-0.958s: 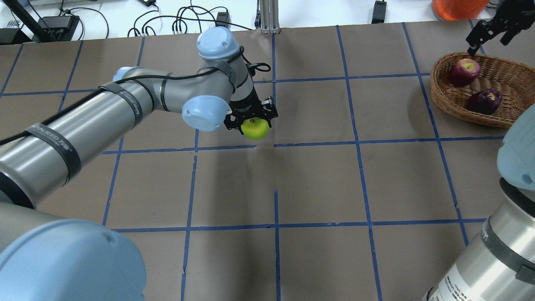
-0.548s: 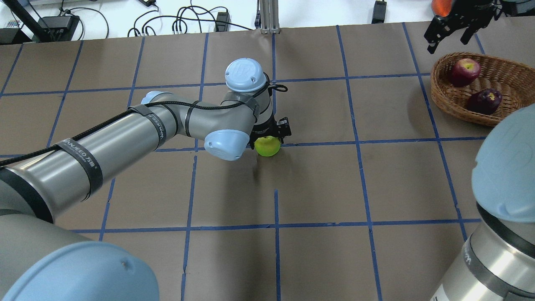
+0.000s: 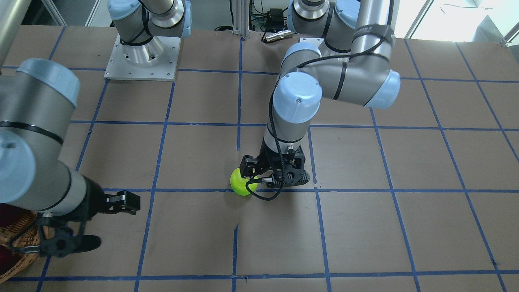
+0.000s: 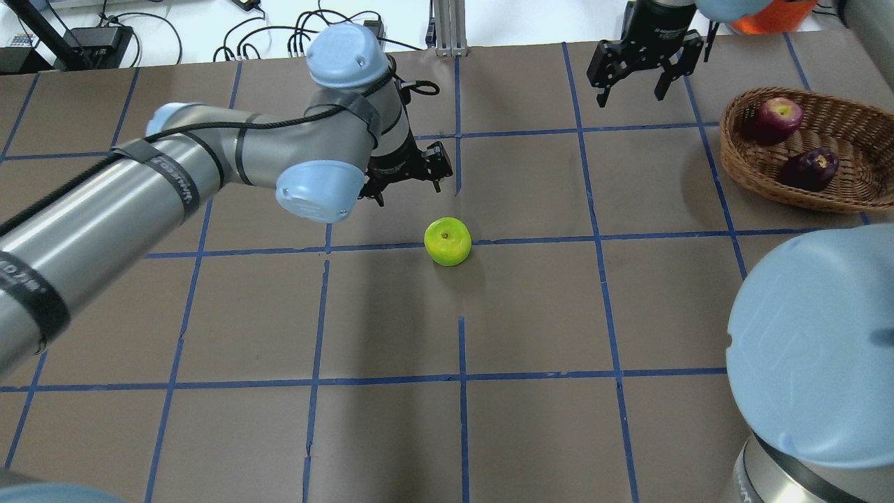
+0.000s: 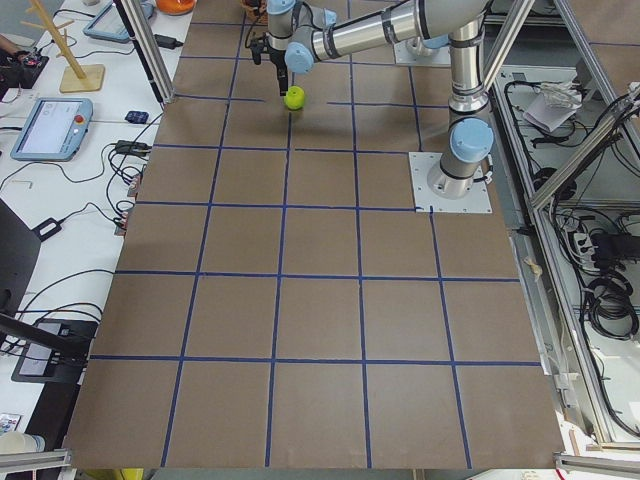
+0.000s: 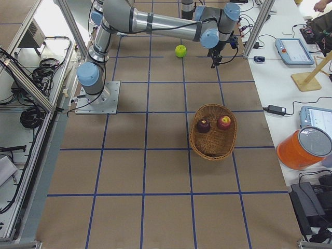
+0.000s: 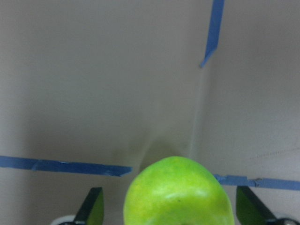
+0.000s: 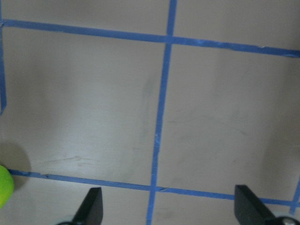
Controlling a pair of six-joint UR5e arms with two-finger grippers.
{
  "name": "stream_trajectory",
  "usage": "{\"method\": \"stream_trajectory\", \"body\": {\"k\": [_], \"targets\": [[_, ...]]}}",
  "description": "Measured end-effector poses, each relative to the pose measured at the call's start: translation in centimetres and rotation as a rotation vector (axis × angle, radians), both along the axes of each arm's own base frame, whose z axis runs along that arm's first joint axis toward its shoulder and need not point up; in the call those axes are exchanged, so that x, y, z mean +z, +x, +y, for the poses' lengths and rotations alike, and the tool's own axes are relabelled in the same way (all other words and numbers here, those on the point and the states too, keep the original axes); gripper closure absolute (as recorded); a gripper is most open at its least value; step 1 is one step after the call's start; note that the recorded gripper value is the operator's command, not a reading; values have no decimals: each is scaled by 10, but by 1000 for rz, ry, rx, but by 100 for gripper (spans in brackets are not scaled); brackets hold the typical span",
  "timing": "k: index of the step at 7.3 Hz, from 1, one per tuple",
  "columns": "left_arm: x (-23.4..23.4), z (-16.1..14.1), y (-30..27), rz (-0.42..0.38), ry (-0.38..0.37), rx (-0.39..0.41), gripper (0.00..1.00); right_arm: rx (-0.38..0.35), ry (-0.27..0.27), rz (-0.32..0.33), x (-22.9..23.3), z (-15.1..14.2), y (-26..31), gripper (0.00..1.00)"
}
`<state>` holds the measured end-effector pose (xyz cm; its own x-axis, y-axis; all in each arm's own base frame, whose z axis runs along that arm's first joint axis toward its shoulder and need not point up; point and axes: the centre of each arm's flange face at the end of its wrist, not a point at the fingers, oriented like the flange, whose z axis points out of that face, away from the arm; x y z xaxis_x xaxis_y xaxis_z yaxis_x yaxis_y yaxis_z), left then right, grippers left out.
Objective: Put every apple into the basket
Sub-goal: 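Reach and grasp the green apple with the right gripper while the left withdraws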
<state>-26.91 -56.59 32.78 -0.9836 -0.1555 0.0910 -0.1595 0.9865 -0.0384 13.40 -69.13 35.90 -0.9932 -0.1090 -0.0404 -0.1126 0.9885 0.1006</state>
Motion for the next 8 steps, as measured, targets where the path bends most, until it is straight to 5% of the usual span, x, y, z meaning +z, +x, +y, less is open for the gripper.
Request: {"method": "stream_trajectory", "body": {"k": [4,6,8], "targets": [[139,61,53,-28,14,-98,0,-96,-51,4,-47,67,193,0],[145,75,79,-94,7,-163,0,-94,-45,13,-89,105,248,0],[149,82,95,-73,24,-171,0,-89,-67,2,-128,121,258,0]]}}
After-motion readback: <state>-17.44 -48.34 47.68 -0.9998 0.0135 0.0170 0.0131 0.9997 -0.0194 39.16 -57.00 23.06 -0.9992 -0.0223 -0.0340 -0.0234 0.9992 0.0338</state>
